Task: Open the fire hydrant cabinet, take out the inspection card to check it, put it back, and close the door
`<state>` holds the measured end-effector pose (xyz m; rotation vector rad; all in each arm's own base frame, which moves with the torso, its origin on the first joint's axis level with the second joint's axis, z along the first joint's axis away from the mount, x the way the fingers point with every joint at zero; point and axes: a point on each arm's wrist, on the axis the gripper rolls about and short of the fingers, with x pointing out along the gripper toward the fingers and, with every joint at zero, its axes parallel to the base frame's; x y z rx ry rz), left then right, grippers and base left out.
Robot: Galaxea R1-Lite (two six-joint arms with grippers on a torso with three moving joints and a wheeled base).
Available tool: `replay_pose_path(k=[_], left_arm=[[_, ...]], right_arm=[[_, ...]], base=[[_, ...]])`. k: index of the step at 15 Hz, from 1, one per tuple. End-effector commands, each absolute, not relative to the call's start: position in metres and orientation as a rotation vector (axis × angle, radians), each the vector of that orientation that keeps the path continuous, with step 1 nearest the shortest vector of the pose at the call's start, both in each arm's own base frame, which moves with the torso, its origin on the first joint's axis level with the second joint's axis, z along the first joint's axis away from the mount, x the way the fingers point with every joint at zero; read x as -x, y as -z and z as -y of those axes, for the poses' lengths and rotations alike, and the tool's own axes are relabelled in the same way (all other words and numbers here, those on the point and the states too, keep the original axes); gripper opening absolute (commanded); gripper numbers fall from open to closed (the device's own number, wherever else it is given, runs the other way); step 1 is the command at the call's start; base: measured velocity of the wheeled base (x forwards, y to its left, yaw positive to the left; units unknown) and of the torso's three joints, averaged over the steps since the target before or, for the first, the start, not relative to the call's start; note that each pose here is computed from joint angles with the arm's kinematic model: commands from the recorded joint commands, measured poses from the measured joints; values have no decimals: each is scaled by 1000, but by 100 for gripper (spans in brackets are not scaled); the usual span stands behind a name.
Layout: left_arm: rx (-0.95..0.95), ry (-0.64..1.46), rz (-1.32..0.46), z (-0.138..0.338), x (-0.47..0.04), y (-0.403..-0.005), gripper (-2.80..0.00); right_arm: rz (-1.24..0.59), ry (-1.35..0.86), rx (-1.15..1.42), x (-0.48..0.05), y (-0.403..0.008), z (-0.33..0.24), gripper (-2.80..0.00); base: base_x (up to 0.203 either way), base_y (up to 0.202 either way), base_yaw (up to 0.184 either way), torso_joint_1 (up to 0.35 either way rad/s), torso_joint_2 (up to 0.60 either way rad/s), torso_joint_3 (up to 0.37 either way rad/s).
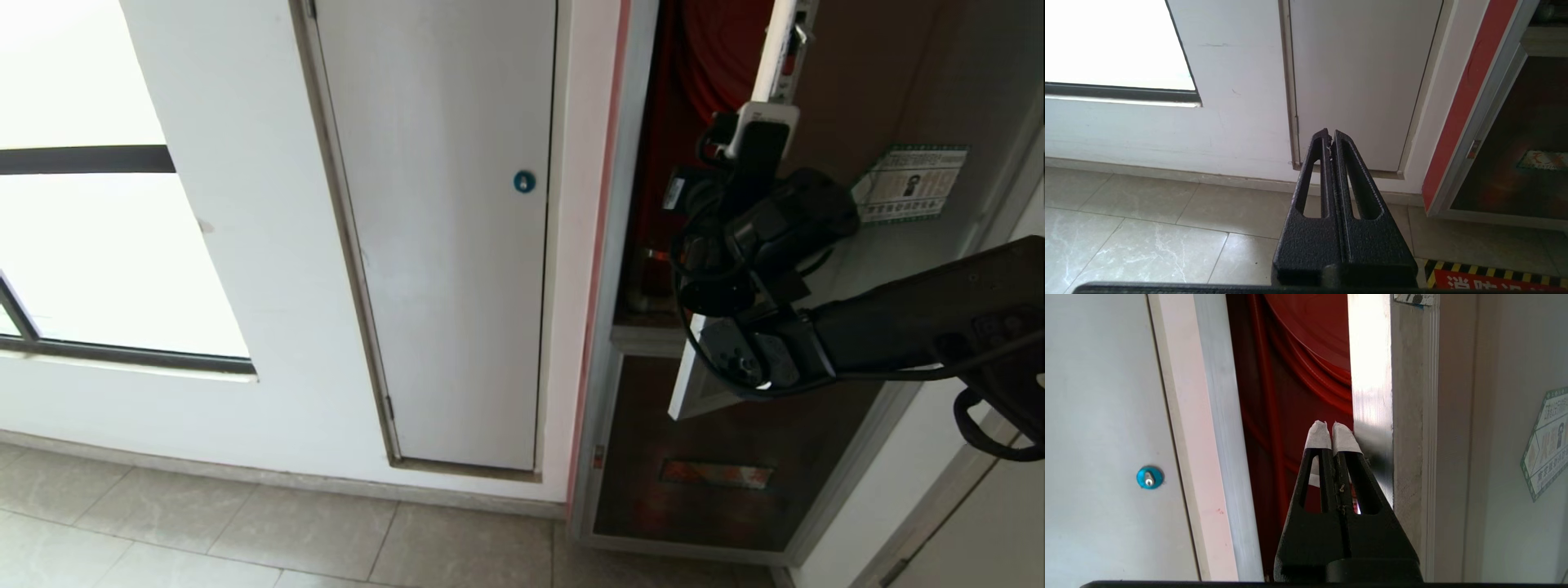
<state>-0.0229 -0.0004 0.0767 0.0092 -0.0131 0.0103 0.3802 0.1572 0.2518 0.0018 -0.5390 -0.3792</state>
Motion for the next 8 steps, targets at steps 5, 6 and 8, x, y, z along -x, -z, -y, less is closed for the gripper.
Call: replay_pose_path(k=[5,6,8], left_arm=[[-9,-11,7,0,22,-75,-280],[-9,-11,8,0,22,-75,-280],[-9,-11,8,0,22,-75,-280]], right_arm=[[549,396,-18,-359,-267,-148,-280],[550,400,-22,-356,-269,-147,-280],[548,399,-23,-350,-271,-144,-280]], base=[[0,0,0,0,0,0],[0,0,0,0,0,0],[0,0,0,0,0,0]])
